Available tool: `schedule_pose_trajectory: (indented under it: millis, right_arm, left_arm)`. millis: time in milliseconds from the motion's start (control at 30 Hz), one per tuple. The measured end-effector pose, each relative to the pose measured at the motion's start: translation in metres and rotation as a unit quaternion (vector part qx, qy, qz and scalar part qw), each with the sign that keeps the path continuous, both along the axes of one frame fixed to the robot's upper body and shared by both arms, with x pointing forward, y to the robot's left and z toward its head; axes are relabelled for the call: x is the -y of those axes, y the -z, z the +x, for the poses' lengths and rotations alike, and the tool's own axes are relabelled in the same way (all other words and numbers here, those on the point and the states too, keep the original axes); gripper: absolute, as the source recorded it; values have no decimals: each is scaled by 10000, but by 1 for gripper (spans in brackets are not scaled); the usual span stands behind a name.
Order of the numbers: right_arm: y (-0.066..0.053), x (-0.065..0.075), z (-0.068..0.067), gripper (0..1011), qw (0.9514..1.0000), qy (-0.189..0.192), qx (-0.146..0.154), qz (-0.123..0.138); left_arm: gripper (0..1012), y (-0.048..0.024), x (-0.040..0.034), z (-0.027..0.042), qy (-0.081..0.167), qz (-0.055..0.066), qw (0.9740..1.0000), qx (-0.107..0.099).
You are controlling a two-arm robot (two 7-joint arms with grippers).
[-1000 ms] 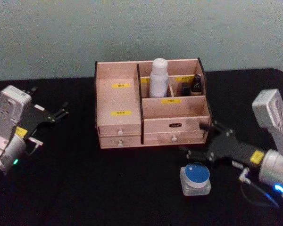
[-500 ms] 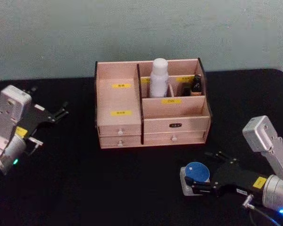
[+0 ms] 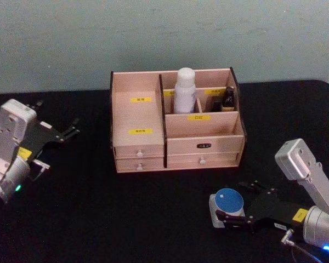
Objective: Pick up the facial cleanser and watermelon frost from the table and place them into the tiered storage box.
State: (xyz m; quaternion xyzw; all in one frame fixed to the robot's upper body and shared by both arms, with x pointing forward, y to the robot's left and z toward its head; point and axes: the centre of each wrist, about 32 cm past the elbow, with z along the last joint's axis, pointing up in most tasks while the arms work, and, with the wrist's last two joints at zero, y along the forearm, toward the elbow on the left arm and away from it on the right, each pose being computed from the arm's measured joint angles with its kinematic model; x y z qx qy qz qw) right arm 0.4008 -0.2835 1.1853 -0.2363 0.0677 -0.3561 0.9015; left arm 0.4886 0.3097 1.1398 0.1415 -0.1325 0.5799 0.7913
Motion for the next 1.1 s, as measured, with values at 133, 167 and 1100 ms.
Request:
schedule_pose_trajectory:
  millis: [133,167,1100]
  right_arm:
    - [4,-3,10,1000,10000,12,6,-30]
    - [5,-4,14,1000,10000,14,3,-43]
    - [57,-42,37,1000,9997,95,-162,-152]
  left_arm:
    - [1001,0,0,0,0,0,10000,0]
    - [1001,0,0,0,0,0,10000,0]
    - [1001,0,0,0,0,0,10000,0]
